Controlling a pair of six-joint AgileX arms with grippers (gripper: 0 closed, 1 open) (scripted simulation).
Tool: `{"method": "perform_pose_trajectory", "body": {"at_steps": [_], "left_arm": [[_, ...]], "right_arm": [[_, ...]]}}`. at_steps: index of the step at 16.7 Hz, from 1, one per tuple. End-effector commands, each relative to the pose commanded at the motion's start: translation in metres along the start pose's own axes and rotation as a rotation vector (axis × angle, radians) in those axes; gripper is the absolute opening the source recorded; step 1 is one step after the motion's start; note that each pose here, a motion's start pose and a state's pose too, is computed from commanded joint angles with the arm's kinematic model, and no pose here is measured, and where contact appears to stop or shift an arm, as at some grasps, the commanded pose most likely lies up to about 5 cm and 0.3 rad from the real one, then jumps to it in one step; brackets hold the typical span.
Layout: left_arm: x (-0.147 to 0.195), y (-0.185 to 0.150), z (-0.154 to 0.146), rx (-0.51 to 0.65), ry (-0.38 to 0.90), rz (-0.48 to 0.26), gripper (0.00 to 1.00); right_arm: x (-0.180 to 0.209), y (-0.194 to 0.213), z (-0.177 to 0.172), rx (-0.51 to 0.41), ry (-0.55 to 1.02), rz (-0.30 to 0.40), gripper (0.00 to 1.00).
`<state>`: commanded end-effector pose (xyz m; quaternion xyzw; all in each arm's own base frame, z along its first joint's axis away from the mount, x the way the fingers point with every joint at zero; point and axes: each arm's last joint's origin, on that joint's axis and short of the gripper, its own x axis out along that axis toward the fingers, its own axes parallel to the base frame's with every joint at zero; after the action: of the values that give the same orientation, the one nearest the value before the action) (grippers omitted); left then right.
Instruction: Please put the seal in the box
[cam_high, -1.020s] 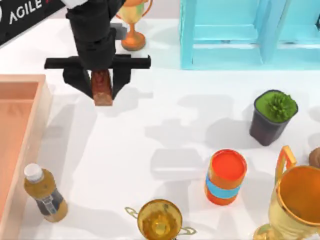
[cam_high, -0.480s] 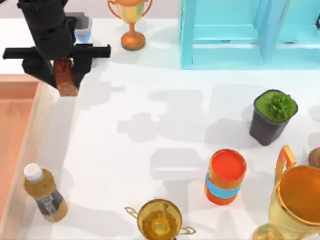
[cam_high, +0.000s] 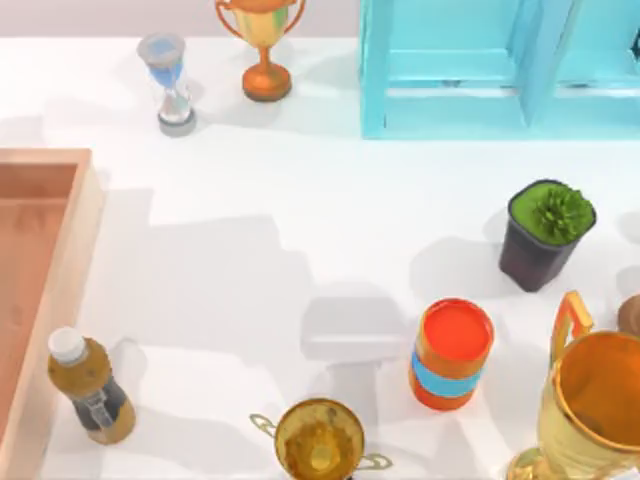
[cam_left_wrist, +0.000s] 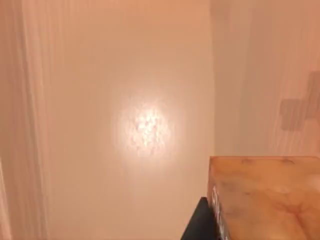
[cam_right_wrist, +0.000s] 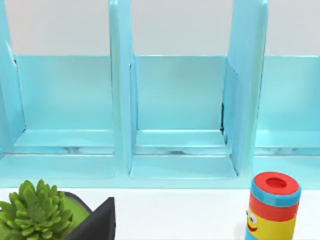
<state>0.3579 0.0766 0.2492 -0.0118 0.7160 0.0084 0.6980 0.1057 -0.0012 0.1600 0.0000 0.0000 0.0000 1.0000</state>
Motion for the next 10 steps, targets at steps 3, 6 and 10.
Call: {"method": "perform_pose_trajectory", "body": {"at_steps": [3,6,10], "left_arm": [[-0.007,0.016,-0.023,0.029,-0.008,0.004,0.0],[-0.013,0.019,-0.035,0.049,-0.026,0.007,0.0],[-0.014,0.019,-0.036,0.049,-0.027,0.007,0.0]], "right_arm": [[0.0,0.0,0.0,0.0,0.0,0.0,1.0],[0.0,0.0,0.0,0.0,0.0,0.0,1.0],[0.0,0.0,0.0,0.0,0.0,0.0,1.0]]}}
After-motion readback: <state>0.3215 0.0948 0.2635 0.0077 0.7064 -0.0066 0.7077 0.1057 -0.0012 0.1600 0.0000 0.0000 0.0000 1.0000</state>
